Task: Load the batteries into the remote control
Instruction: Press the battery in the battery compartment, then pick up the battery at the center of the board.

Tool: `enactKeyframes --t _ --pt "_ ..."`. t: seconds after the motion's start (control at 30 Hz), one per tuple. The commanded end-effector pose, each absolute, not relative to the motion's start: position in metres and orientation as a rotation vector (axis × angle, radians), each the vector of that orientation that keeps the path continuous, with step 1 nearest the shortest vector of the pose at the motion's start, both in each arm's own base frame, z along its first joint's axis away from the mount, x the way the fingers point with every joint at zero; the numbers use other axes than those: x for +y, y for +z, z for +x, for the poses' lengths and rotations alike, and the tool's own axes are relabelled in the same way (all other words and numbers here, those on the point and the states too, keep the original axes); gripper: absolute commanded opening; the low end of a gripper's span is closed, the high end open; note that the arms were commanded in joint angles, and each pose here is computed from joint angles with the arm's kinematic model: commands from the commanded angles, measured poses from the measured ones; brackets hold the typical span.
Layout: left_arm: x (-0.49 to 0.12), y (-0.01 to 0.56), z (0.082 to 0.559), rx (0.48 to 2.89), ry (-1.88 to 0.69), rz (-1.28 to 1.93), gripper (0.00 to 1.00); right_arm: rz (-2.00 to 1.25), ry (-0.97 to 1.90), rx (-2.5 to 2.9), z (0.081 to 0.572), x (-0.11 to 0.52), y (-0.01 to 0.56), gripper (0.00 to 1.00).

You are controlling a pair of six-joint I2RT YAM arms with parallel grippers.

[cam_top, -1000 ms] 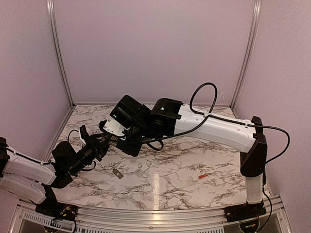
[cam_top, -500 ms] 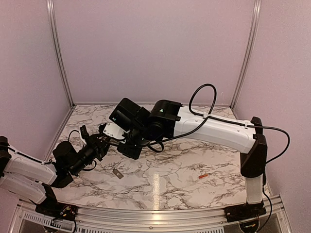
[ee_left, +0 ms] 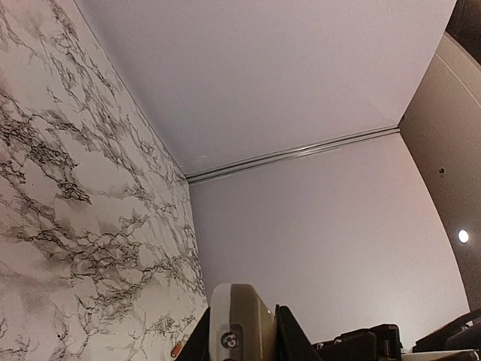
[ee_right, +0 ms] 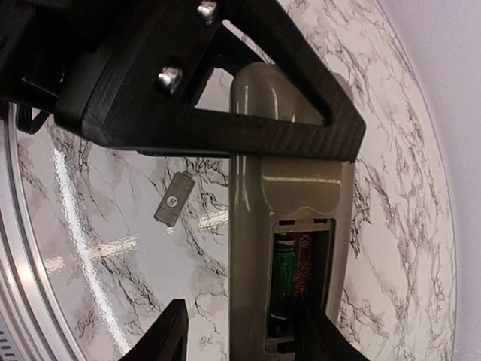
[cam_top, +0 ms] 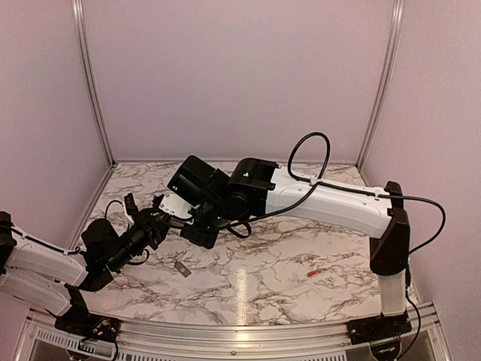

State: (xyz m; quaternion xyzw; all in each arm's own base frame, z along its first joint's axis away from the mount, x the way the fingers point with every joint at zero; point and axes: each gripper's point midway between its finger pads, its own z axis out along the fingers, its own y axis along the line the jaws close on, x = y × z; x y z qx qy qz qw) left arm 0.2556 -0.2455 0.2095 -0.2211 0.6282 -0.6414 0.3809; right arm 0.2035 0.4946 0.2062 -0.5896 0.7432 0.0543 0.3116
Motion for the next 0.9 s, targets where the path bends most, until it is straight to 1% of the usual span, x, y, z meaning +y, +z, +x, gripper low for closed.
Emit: enactKeyframes --t 0.0,0.07,0.2,0.27,0.3,0.33,0.5,0.63,0.7,0.87 --pt "-0.248 0.236 0.253 1.527 -1.661 -0.477 0.00 -1.496 0.250 1.942 0.201 0.494 0.234 0.52" --pt "-0.249 0.235 0.252 1.536 -1.649 -0.452 0.00 -1.447 0.334 1.898 0.198 0.495 0.259 0.64" --pt "-0.252 0.234 0.249 1.550 -1.634 -0.400 0.00 -1.359 0.471 1.841 0.196 0.481 0.300 0.81" --pt "-0.254 0.235 0.247 1.551 -1.630 -0.366 0.00 -1.328 0.522 1.829 0.196 0.472 0.310 0.93" --pt "-0.256 0.236 0.244 1.551 -1.634 -0.337 0.00 -1.302 0.537 1.825 0.198 0.467 0.314 0.97" --pt "-0.258 0.239 0.242 1.544 -1.635 -0.303 0.00 -1.284 0.541 1.826 0.200 0.460 0.317 0.98" --pt "-0.271 0.246 0.227 1.543 -1.643 -0.108 0.00 -1.192 0.511 1.859 0.209 0.422 0.321 0.99" --pt "-0.280 0.246 0.220 1.562 -1.638 -0.009 0.00 -1.156 0.515 1.949 0.215 0.387 0.306 0.99" --pt "-0.282 0.243 0.219 1.581 -1.633 0.007 0.00 -1.128 0.449 2.039 0.220 0.366 0.284 0.98" --pt "-0.285 0.241 0.216 1.600 -1.639 0.036 0.00 -1.102 0.268 2.343 0.221 0.309 0.205 0.92"
